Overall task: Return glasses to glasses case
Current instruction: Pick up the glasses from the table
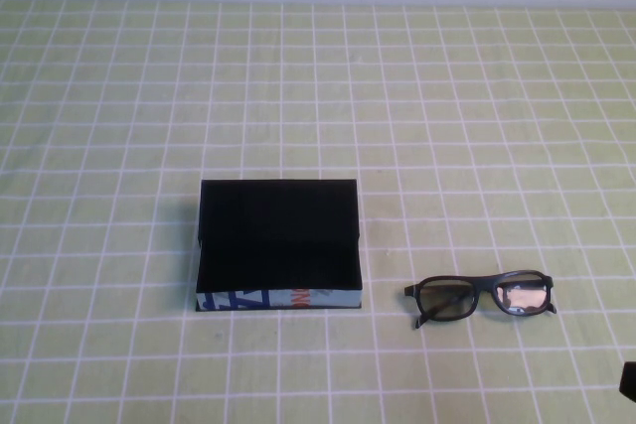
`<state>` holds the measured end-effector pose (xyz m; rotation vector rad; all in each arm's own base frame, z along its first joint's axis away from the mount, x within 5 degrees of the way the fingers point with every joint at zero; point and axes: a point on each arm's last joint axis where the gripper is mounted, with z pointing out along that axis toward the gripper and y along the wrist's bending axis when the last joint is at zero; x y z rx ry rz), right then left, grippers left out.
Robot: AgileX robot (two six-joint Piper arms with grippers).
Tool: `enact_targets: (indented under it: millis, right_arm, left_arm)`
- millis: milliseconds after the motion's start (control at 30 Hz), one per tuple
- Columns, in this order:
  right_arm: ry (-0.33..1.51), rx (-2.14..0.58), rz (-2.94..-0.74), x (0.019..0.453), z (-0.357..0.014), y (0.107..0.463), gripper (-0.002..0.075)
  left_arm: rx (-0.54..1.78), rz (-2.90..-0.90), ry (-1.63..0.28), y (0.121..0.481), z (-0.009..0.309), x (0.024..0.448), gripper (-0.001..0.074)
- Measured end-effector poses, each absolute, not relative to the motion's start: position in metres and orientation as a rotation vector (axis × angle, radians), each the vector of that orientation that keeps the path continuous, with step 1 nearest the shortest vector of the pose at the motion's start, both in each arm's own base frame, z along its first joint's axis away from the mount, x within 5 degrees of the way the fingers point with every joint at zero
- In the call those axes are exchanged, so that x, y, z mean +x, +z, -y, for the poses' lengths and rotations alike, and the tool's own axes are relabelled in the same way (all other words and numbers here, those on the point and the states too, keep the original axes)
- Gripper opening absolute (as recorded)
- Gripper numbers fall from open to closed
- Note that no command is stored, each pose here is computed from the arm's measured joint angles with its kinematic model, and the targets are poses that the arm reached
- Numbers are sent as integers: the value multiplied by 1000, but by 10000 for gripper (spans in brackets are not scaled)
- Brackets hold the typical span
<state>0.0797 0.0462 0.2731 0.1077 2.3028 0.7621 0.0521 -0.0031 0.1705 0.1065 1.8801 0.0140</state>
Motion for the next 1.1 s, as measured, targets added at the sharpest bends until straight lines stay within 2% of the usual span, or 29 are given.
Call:
enact_targets:
  millis: [200, 367, 600, 800, 1000, 1100]
  right_arm:
    - [726, -142, -2545, 115, -52, 279, -11]
    - [635, -460, -2616, 147, -59, 279, -11]
    - [505, -991, -2611, 198, -111, 282, -11]
    - [254, -1383, -2495, 247, -157, 276, -11]
    - [51, -1769, -2286, 287, -171, 262, -8]
    - [13, -1915, -2212, 299, -173, 251, 29]
  left_arm:
    - [106, -1880, 14, 171, 3, 52, -2]
    - [106, -1880, 14, 171, 3, 52, -2]
    - [106, -1880, 14, 171, 3, 52, -2]
    - [106, -1880, 14, 171, 3, 52, -2]
    - [106, -1880, 14, 171, 3, 52, -2]
    - [106, -1880, 14, 171, 3, 52, -2]
